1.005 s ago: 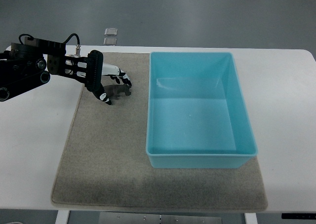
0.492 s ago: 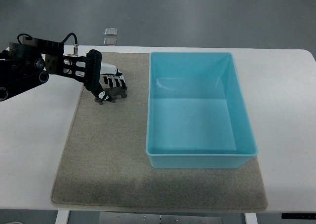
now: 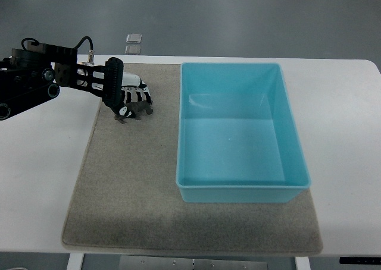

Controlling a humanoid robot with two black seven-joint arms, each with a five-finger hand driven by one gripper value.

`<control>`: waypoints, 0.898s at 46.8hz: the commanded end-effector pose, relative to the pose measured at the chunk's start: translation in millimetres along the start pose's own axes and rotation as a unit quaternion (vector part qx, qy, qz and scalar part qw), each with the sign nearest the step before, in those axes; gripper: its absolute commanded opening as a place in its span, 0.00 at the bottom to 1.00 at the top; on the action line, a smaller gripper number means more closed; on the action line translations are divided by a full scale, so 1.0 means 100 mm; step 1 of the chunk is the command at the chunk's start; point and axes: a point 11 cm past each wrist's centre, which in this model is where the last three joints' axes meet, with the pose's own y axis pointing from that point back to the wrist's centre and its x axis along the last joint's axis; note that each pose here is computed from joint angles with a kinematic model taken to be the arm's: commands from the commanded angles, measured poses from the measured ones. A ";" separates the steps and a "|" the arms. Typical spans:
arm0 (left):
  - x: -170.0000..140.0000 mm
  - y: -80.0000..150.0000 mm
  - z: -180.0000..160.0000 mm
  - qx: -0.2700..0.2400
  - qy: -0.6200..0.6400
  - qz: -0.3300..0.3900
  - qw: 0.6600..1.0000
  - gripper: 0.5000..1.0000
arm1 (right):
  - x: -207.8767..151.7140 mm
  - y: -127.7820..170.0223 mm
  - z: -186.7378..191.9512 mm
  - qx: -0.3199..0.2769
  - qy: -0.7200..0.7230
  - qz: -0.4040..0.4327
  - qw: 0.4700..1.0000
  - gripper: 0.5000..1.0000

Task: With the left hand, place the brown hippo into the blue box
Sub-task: 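Lift the hippo with the left hand and carry it over the blue box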

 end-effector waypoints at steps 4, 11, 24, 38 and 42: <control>0.10 0.02 0.03 -0.004 -0.002 0.011 1.000 0.00 | 0.00 0.00 0.00 0.000 0.000 0.000 1.000 0.87; 0.38 0.09 0.19 -0.023 -0.004 0.052 0.998 0.00 | 0.00 0.00 0.00 0.000 0.000 -0.001 1.000 0.87; 0.89 0.29 0.48 -0.056 -0.016 0.112 0.992 0.00 | 0.00 0.00 0.00 0.000 0.000 0.000 1.000 0.87; 0.89 0.26 0.70 -0.083 -0.029 0.128 0.988 0.00 | 0.00 0.00 0.00 0.000 0.000 -0.001 1.000 0.87; 0.85 0.24 0.81 -0.100 -0.034 0.131 0.986 0.00 | 0.00 0.00 0.00 0.000 0.000 0.000 1.000 0.87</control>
